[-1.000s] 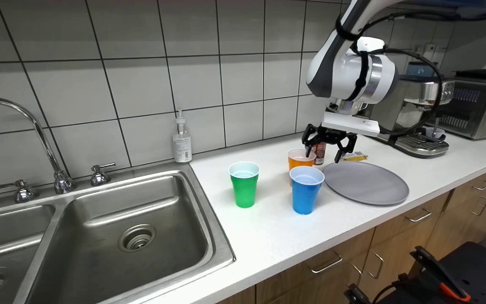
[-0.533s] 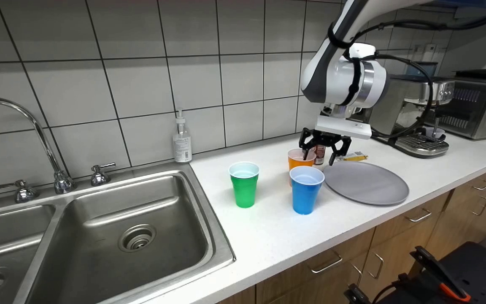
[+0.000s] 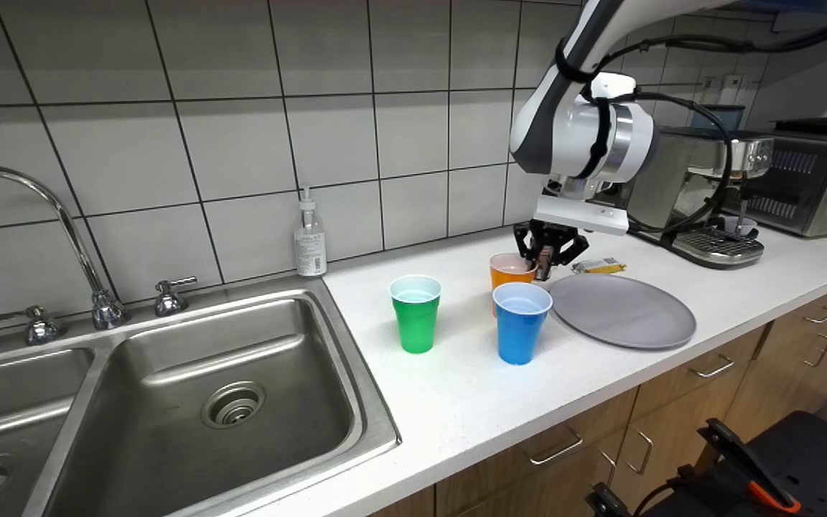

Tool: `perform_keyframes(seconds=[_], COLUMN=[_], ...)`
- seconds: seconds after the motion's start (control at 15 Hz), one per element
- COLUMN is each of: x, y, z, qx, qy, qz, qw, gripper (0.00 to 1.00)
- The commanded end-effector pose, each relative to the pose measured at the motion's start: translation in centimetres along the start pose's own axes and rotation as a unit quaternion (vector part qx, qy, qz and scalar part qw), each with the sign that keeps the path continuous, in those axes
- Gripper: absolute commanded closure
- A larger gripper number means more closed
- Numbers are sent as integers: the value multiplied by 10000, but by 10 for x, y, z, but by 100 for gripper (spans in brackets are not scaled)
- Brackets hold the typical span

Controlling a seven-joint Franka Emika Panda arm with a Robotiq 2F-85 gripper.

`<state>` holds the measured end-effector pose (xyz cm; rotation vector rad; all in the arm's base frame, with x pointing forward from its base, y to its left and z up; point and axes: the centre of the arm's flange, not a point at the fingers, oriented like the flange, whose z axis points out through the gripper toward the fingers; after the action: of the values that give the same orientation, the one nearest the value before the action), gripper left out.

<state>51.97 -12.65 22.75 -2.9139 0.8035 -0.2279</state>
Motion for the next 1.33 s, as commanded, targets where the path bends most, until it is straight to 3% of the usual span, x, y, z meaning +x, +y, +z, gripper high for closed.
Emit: perform_keyframes(seconds=[0.0,0.27,0.67,1.27], x=[5,6,10,34], y=[-6,-6,5,63], z=[0,-3,-40,-80], qx=[-1,65,393,599], qy=[54,38,153,580], qz=[54,76,268,1131], qw=[10000,9999,9987,9901], gripper=[100,99,99,99])
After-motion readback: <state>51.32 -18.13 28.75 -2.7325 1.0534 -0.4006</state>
